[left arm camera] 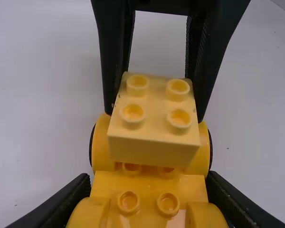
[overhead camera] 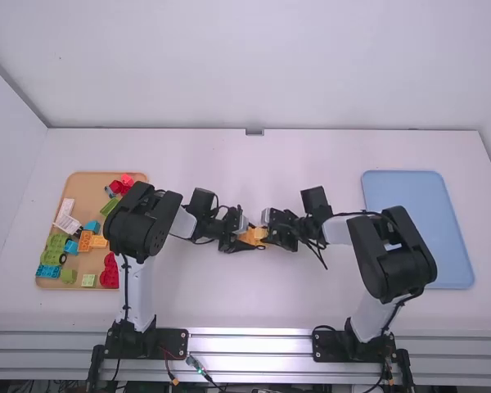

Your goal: Assemble lego blocks to make yellow taxi

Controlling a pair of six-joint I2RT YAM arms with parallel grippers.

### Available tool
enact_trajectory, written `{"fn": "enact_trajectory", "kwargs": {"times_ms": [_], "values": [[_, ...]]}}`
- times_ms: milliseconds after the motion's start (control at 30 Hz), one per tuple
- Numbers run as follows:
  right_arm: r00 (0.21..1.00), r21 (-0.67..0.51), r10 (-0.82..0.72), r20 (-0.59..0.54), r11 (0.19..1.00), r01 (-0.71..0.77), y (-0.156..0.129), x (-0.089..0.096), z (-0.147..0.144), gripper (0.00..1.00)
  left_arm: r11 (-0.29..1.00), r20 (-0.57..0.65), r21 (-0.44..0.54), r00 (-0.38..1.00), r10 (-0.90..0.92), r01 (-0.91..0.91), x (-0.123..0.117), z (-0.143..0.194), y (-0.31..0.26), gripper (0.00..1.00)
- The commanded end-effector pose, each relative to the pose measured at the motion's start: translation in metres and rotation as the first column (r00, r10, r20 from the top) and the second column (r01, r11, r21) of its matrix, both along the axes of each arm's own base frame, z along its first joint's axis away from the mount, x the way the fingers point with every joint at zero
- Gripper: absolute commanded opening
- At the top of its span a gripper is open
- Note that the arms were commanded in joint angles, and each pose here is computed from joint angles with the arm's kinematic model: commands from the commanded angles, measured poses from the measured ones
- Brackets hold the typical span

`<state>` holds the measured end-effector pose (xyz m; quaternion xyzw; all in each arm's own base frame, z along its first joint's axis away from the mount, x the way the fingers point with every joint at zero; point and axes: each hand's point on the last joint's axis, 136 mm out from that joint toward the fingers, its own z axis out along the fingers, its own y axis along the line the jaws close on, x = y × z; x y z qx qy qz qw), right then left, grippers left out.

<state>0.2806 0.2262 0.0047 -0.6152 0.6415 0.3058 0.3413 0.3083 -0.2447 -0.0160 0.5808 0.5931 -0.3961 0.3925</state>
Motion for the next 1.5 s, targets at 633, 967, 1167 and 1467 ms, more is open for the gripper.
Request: {"fn": "enact_trajectory", "kwargs": {"times_ms": [633, 967, 1167, 1467], "values": [[0.999, -0.039, -0.028, -0.031, 0.999, 0.027, -0.0033, -0.0007, -0.0106, 0.12, 0.998, -0.062, 0.049, 0.998, 0.028, -0.025, -0.0065, -0.0165, 0.0036, 0.51], [0.999, -0.054, -0.039, -0.031, 0.998, 0.037, -0.0054, 0.0005, -0.0127, 0.12, 0.999, -0.060, 0.048, 0.998, 0.028, -0.025, -0.0060, -0.0161, 0.0035, 0.51], [0.999, -0.053, -0.039, -0.031, 0.998, 0.037, -0.0054, 0.0006, -0.0126, 0.33, 0.999, -0.061, 0.048, 0.998, 0.028, -0.025, -0.0061, -0.0162, 0.0035, 0.51], [0.999, -0.050, -0.037, -0.032, 0.998, 0.036, -0.0048, 0.0003, -0.0121, 0.47, 0.999, -0.062, 0.048, 0.998, 0.028, -0.026, -0.0062, -0.0162, 0.0035, 0.51]]}}
